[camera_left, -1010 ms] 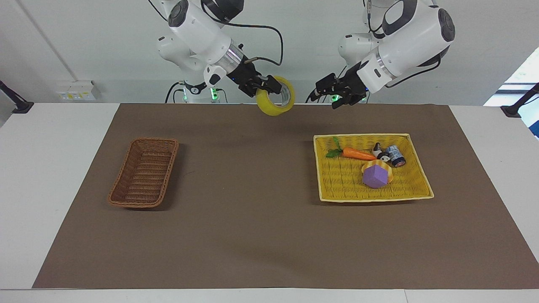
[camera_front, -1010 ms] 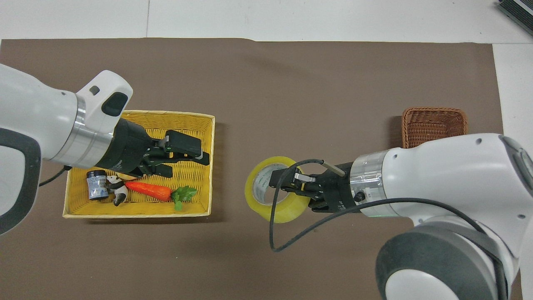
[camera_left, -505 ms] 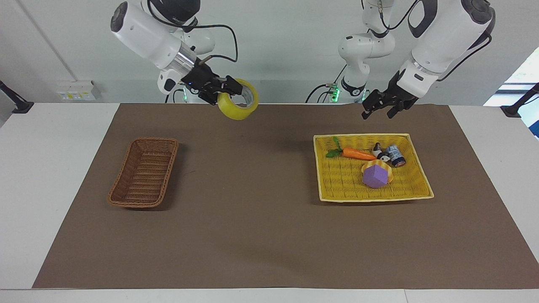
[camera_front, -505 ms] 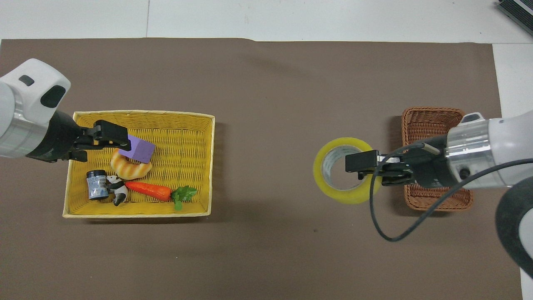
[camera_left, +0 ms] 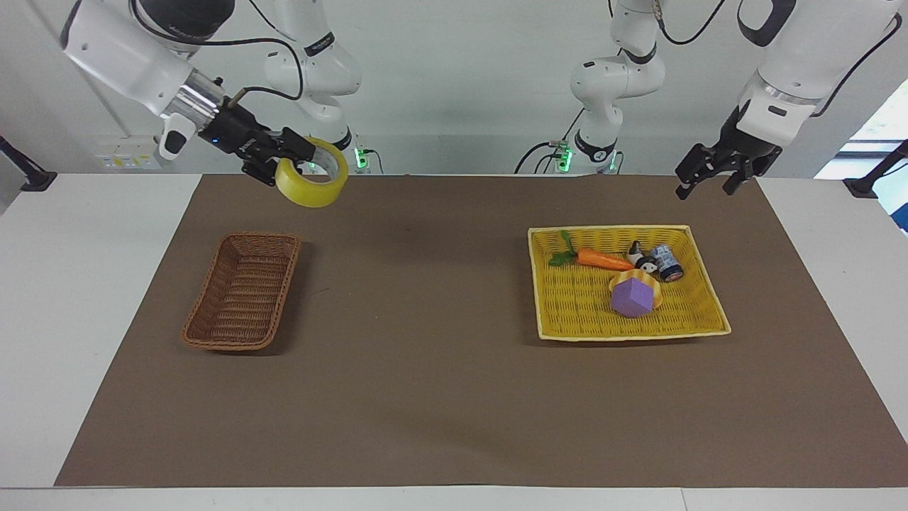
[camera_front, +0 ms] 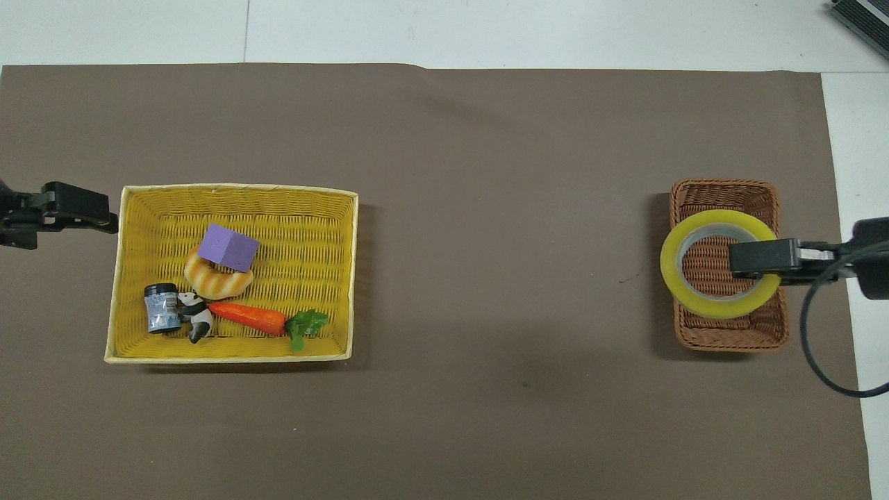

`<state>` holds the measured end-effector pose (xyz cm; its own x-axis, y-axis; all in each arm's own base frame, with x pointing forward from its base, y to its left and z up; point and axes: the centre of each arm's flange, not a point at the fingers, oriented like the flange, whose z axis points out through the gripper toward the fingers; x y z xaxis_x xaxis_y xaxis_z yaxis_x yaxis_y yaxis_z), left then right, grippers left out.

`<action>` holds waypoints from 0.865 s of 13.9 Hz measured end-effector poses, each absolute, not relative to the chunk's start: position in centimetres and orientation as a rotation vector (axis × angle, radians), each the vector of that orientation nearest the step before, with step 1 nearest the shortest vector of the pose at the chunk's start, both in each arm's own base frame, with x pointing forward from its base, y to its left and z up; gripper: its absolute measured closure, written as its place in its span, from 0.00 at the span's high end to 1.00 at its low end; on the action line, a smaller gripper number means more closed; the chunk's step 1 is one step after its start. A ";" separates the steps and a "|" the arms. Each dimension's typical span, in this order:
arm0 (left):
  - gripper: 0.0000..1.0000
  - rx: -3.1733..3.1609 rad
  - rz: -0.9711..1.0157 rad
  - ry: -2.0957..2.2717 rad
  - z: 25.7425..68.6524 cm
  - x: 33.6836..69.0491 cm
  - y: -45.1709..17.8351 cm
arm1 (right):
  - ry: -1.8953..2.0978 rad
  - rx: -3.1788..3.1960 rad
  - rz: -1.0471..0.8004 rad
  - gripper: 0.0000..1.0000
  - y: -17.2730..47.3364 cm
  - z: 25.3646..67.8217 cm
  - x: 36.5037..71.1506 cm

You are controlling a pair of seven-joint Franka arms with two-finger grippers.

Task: Move tape to another basket
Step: 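Carry the tape with the right gripper into the brown wicker basket, then lower the tape into the wicker basket and open the right gripper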

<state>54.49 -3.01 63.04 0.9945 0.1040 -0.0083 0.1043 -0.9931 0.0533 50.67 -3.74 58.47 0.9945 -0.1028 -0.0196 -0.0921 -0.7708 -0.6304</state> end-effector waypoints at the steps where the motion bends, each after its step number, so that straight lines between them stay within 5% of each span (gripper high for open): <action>1: 1.00 3.097 -0.034 0.131 62.6 54.6 -2.2 | 0.149 -2.457 -0.053 0.00 -5.3 58.4 50.7; 6: 1.00 3.111 -0.119 0.035 61.3 54.4 0.1 | -0.002 -2.469 -0.174 0.00 -12.4 54.5 51.4; 12: 1.00 3.111 -0.128 0.035 61.3 54.2 0.1 | -0.330 -2.515 -0.181 0.00 -17.3 40.0 55.0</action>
